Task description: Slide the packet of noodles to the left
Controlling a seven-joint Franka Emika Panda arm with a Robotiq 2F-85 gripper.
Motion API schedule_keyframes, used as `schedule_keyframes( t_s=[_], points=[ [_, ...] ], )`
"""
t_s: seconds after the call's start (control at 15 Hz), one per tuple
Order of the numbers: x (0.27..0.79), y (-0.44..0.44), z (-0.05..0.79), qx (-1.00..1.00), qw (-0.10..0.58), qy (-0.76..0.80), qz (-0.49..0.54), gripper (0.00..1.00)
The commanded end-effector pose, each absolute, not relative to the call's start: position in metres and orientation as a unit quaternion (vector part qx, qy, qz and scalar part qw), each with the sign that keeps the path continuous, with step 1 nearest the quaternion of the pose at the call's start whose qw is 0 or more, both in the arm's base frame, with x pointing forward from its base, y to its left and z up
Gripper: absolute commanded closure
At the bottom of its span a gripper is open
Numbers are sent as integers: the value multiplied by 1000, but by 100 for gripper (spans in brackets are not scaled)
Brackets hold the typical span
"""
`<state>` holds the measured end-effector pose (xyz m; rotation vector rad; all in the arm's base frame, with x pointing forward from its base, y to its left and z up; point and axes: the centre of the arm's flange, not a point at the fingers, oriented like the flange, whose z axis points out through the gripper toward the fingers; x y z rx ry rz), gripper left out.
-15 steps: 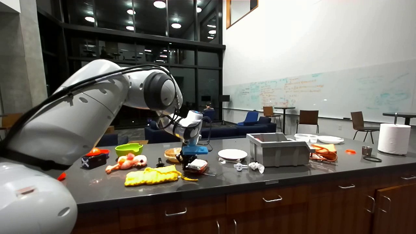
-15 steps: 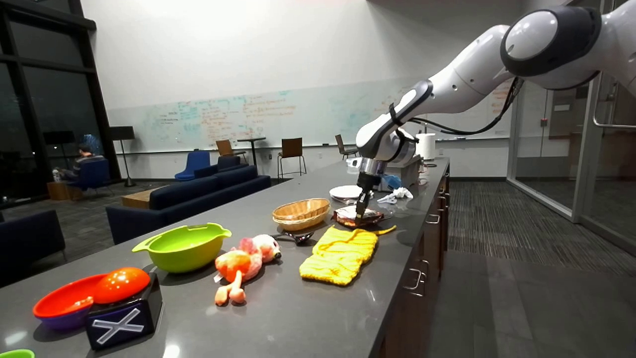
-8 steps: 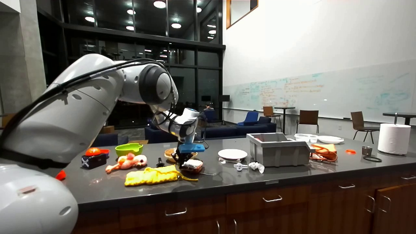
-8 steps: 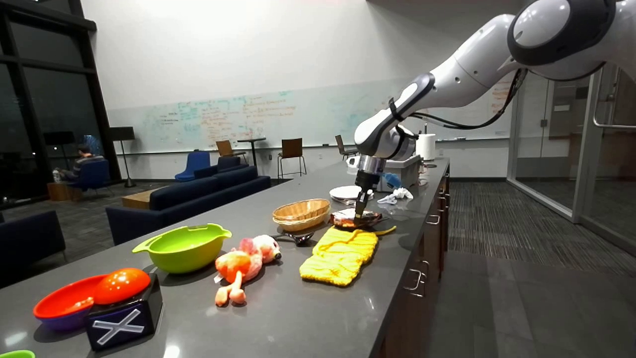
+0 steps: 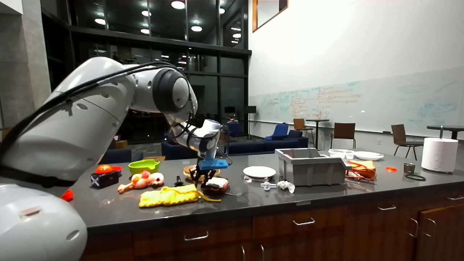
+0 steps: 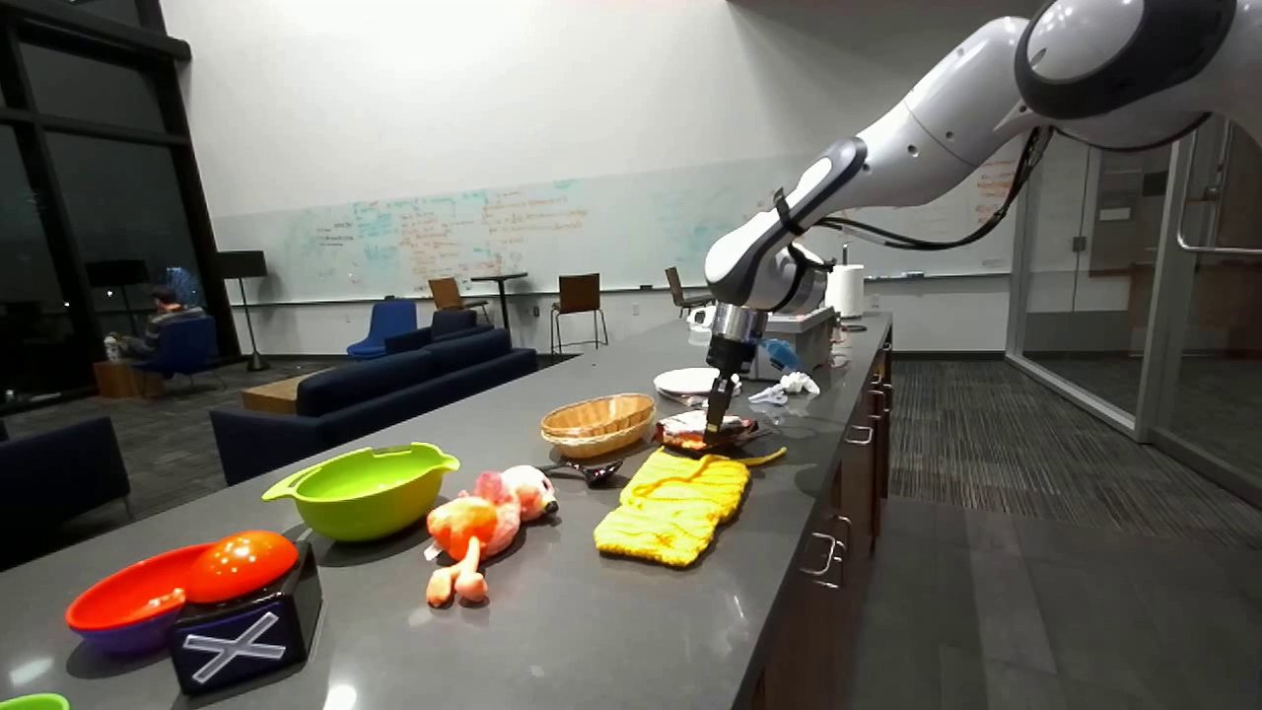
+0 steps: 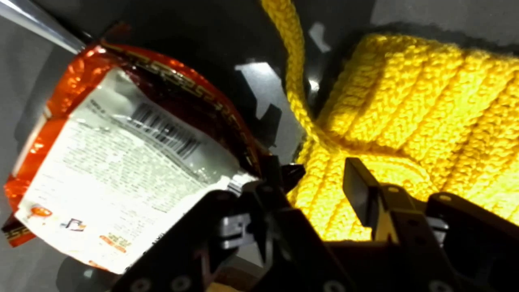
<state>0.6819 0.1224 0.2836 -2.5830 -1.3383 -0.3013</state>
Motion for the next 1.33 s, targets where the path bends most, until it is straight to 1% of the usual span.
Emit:
schedule_keyframes(
  t_s=[0.0, 0.2, 0.27, 0.53, 0.87, 1.27],
  points=[
    [672, 117, 295, -877, 95, -460, -104, 22],
    [674, 116, 297, -878, 92, -458, -107, 2],
    [673, 115, 299, -878, 91, -457, -107, 1],
    [677, 112, 302, -880, 86, -452, -115, 0],
    [684, 93, 327, -887, 72, -432, -146, 0],
    [707, 21, 348, -913, 32, -366, -179, 0]
  ],
)
